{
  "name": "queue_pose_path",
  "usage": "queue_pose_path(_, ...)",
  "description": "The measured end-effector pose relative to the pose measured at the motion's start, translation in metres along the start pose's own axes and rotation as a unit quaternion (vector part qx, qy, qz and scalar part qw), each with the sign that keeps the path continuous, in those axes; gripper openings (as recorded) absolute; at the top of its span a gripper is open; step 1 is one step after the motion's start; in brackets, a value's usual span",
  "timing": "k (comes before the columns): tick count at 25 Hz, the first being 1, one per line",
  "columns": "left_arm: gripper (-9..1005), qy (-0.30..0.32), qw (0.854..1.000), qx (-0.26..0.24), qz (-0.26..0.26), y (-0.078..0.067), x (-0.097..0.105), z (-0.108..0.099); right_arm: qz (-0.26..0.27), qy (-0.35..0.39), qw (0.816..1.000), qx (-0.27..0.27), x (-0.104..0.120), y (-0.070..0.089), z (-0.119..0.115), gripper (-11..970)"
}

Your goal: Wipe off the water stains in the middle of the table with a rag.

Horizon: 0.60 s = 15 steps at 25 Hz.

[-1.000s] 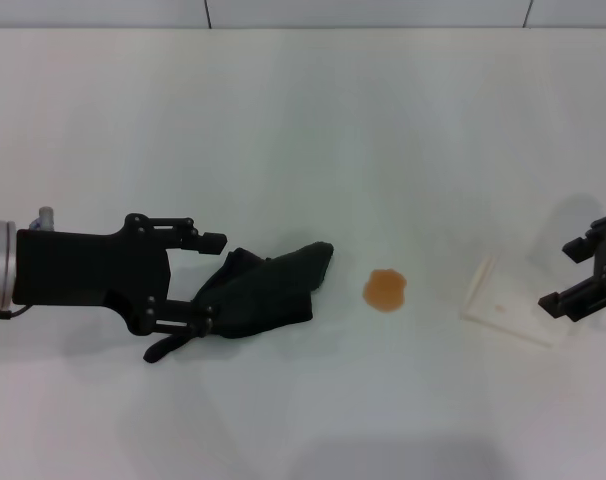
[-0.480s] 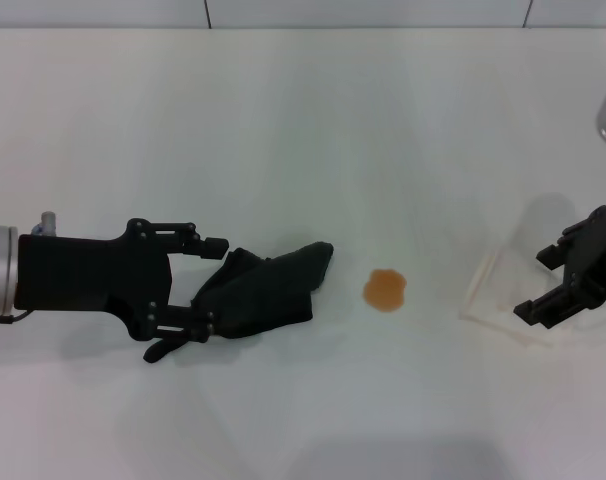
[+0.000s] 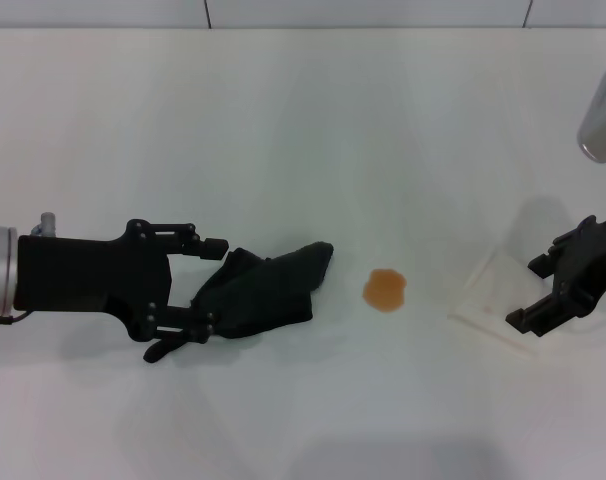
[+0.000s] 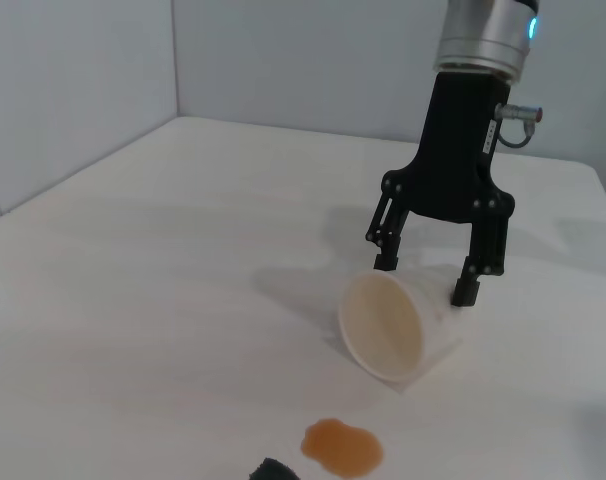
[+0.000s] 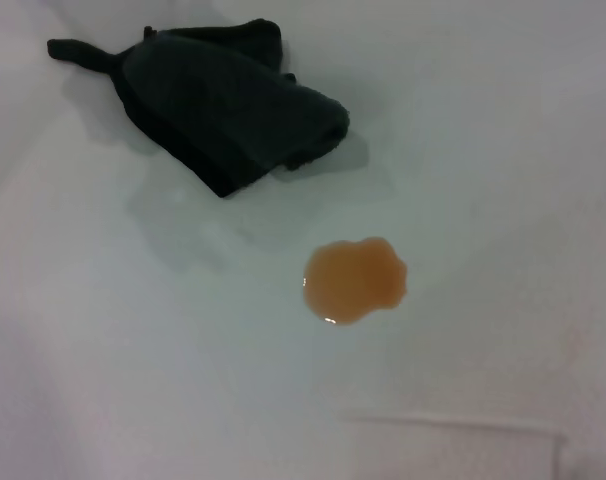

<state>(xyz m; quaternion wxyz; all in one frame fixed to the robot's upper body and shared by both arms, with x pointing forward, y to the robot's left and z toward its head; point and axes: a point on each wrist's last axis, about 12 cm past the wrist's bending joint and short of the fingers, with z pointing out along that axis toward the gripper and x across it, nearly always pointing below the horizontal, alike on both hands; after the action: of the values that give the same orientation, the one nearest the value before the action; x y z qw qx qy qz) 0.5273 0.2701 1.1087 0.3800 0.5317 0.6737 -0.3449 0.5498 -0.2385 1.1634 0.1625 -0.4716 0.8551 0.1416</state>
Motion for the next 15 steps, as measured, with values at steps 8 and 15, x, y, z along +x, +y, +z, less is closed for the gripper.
queue_pose_path(8,771,0.000,1.000,0.000,0.000,0.0000,-0.0001,0.0000,0.001,0.002,1.000,0.001,-0.0019,0.0005,0.0053,797)
queue_pose_path(15,771,0.000,1.000,-0.002,0.002,0.0012,-0.0012,0.0005,0.005,0.011,1.000,0.007,-0.0020,-0.0003,0.0086,798)
